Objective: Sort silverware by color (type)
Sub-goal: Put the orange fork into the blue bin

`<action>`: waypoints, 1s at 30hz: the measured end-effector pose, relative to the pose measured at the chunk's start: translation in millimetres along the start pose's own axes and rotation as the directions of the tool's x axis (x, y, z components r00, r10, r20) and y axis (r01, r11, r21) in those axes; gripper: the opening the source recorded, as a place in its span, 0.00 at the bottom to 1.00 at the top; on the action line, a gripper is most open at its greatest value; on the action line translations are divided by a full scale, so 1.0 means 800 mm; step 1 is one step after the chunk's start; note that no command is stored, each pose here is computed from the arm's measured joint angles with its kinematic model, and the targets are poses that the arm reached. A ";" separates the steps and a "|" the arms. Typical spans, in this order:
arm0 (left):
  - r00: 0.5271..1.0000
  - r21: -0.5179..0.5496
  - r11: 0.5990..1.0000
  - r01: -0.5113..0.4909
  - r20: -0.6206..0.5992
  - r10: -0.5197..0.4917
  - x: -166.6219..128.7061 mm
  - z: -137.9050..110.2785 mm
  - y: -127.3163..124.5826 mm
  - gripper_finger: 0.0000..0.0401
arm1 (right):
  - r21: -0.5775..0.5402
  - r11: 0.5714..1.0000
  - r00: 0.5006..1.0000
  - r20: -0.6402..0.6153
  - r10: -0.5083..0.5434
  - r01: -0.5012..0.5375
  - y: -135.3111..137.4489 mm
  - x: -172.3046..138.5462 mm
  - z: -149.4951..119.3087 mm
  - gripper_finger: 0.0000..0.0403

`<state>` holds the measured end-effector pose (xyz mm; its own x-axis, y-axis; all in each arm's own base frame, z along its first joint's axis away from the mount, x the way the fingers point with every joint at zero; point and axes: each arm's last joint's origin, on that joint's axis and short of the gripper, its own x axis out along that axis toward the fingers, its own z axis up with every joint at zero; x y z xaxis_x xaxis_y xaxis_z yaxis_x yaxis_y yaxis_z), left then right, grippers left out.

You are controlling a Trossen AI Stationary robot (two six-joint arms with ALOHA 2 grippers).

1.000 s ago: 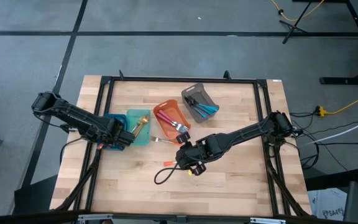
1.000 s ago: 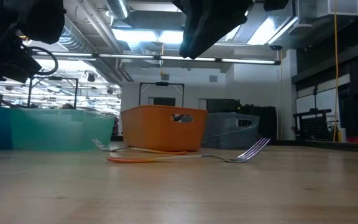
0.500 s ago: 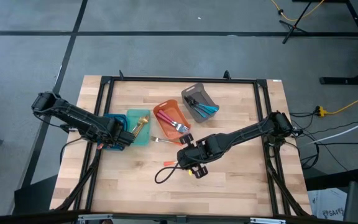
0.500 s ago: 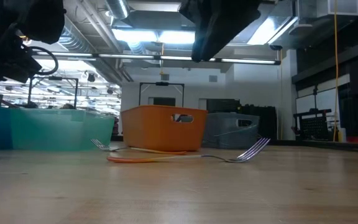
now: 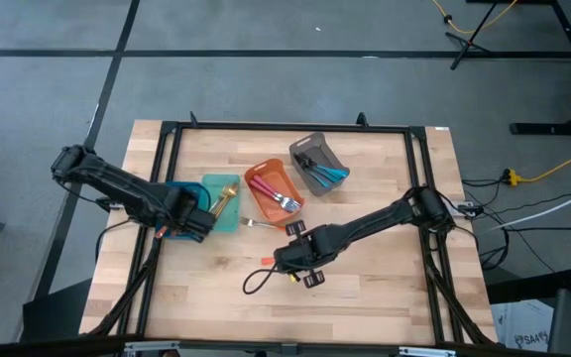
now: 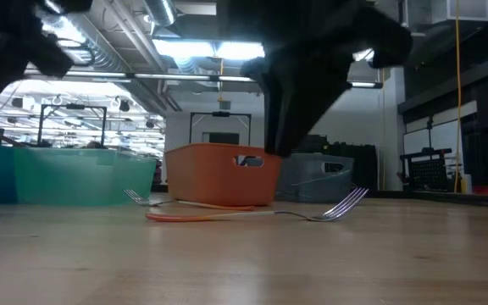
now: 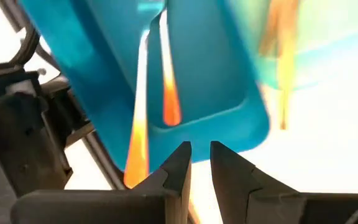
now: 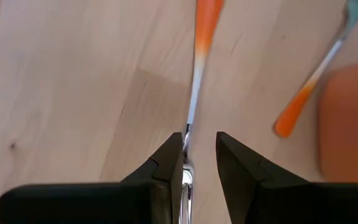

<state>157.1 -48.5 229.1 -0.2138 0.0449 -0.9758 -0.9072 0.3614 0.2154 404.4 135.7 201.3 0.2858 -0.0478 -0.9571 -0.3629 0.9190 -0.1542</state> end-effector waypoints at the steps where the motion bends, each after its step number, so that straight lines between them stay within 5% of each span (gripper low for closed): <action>1: 1.000 0.007 1.000 0.015 0.018 -0.015 -0.005 -0.001 -0.002 0.13 | 0.000 1.000 1.000 -0.007 0.000 0.000 0.000 0.004 0.000 0.21; 30: 0.977 0.043 0.995 0.090 0.188 -0.096 -0.028 -0.009 -0.009 0.13 | 0.036 0.996 0.995 -0.045 0.087 -0.085 -0.005 0.046 0.001 0.21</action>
<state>165.9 -58.5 249.6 -0.0537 0.1842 -0.9814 -0.9064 0.4033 0.1253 416.9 130.2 166.8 0.2131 0.0149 -0.9769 -0.3534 0.9334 -0.0629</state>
